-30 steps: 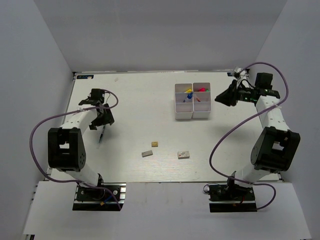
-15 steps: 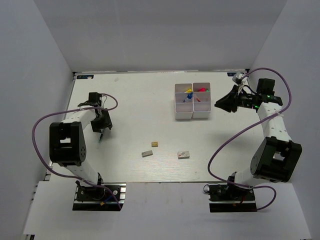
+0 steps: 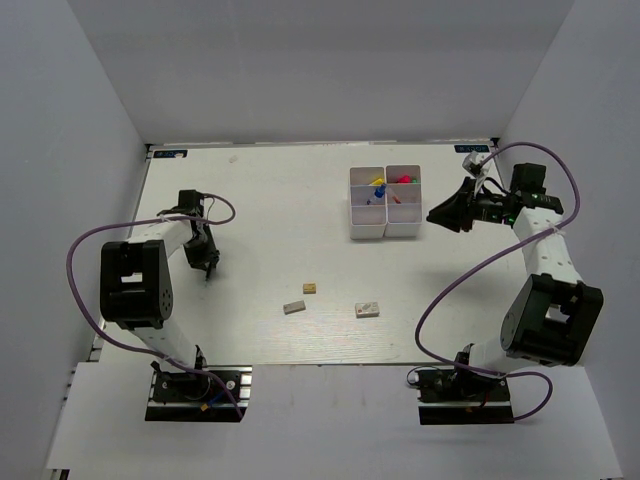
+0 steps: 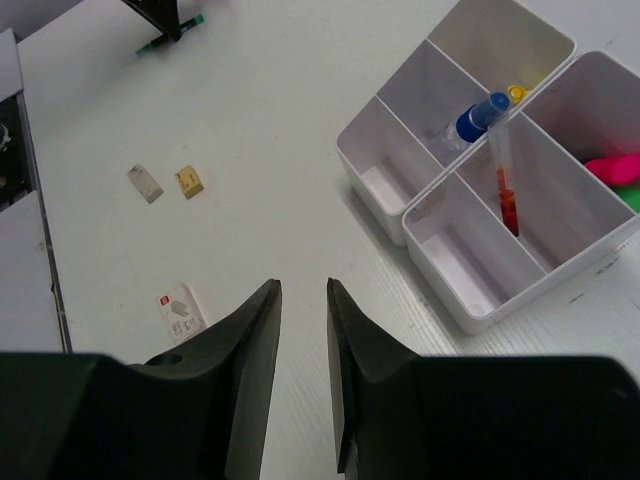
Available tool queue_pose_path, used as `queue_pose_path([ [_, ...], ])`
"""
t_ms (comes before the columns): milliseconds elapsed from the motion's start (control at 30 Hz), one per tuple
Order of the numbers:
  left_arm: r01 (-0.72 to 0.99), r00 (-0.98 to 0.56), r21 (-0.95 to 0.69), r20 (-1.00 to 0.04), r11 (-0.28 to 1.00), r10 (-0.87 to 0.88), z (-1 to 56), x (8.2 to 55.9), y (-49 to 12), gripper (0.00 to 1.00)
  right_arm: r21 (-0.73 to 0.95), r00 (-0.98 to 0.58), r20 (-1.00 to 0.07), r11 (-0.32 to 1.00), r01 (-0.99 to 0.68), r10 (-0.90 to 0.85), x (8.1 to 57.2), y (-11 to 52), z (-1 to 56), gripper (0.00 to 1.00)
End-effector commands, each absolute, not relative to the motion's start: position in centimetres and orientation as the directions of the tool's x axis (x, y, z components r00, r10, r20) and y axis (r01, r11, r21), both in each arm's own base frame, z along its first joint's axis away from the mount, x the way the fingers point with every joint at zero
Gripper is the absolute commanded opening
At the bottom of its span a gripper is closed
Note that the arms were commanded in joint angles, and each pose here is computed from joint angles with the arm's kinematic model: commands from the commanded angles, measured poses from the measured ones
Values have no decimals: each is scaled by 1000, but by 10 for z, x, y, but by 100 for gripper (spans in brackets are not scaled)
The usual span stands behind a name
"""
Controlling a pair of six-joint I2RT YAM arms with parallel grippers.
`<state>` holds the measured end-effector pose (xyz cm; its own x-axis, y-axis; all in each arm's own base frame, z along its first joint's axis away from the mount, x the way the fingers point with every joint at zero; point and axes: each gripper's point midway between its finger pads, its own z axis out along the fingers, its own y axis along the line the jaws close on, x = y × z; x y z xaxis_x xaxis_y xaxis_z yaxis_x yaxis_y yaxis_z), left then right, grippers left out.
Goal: Sort the stationery into containers
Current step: Grab a piece of stationery with the left arm, then place the stationery into the container
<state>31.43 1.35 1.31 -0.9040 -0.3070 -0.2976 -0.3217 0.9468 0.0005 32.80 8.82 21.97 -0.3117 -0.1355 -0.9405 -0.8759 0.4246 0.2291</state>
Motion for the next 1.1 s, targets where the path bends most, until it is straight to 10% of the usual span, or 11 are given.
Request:
queue_pose_path([
  [0,-324,-914,-1,-259,946,-313,0,307,13,34,209,-281,-951,405,-890,-127,317,92,229,31],
  [200,-251,-918,-103,-291,962,-271,15,318,-12,11,215,-284,-951,398,-892,-123,312,93,230,38],
  [333,-95,-903,-323,-371,942,-218,60,344,-55,4,234,-308,-943,408,-882,-124,312,92,227,90],
  [900,588,-642,-647,-738,486,-206,279,410,-249,0,191,-351,-924,616,-764,-149,325,72,208,90],
  [1067,667,-612,-624,-770,406,-178,292,435,-315,0,182,-370,-918,682,-708,-140,325,64,206,71],
])
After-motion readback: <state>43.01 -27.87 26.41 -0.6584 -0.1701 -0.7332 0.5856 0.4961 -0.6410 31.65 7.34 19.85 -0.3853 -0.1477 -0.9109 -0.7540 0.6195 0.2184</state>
